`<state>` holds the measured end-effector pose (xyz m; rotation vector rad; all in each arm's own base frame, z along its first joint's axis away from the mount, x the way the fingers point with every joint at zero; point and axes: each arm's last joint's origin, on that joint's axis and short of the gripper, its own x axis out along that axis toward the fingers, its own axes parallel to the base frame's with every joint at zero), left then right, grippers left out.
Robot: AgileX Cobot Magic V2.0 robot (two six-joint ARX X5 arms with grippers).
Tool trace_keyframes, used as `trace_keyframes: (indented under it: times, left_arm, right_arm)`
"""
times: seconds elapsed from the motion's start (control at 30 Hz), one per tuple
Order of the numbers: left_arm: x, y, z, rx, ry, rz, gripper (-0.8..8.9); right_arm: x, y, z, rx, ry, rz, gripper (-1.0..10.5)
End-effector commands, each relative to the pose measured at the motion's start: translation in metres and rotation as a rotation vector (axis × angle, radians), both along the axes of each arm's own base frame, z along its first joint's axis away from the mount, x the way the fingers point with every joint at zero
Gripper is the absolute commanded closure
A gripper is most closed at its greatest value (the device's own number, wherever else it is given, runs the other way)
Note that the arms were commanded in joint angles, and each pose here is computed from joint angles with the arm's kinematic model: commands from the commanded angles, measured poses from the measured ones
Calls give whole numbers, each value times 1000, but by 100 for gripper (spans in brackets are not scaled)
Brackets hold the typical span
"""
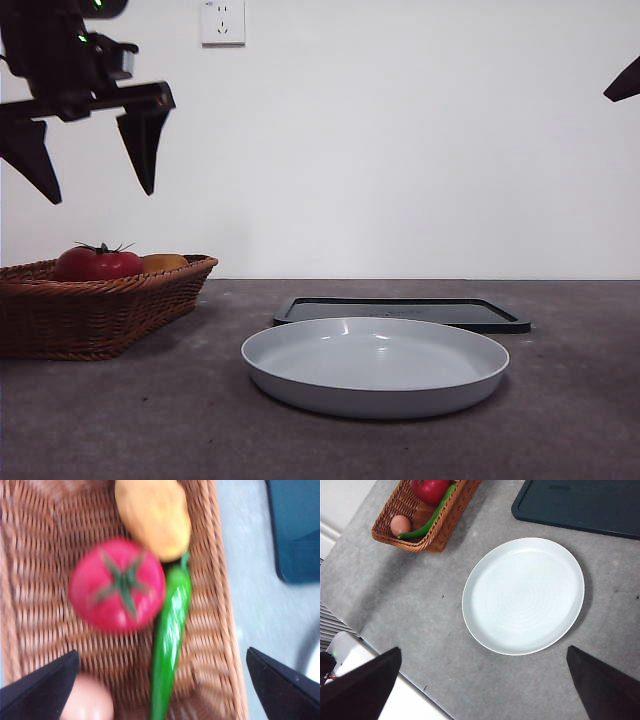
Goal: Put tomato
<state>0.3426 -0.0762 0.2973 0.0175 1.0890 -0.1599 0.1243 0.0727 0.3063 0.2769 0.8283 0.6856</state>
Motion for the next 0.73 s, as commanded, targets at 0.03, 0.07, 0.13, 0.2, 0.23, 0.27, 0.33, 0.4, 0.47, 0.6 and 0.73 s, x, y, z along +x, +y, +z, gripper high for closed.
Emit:
trace_keyframes:
  times: [0.03, 0.07, 0.13, 0.2, 0.23, 0.27, 0.33, 0.4, 0.47, 0.6, 0.73]
  left_arm:
    - [16, 1, 0, 21, -39, -4, 220]
    - [20, 1, -2, 30, -48, 0, 220]
    - [26, 3, -5, 52, -59, 12, 220]
    - [31, 5, -9, 63, -54, 6, 220]
    - [33, 6, -11, 67, -49, 1, 220]
    - [35, 6, -14, 72, -43, -3, 220]
    - [39, 6, -21, 85, -27, -20, 220]
    - [43, 6, -29, 97, -13, -39, 220]
    - [48, 5, -38, 104, 4, -49, 220]
    - [55, 4, -53, 107, 23, -47, 220]
    - [61, 4, -62, 108, 26, -48, 220]
  right_arm:
    - [1, 2, 6, 16, -15, 2, 340]
    - [1, 2, 6, 16, -15, 2, 340]
    - [1, 2, 6, 16, -14, 2, 340]
    - [1, 2, 6, 16, -13, 2, 340]
    - [1, 2, 6, 16, -13, 2, 340]
    - [1, 2, 6, 16, -13, 2, 340]
    - [1, 2, 6, 16, -13, 2, 340]
    - [1, 2, 6, 18, -9, -1, 340]
    - [1, 2, 6, 24, -2, -6, 340]
    - [0, 2, 6, 23, 3, -7, 340]
    - [0, 1, 5, 20, 10, -8, 340]
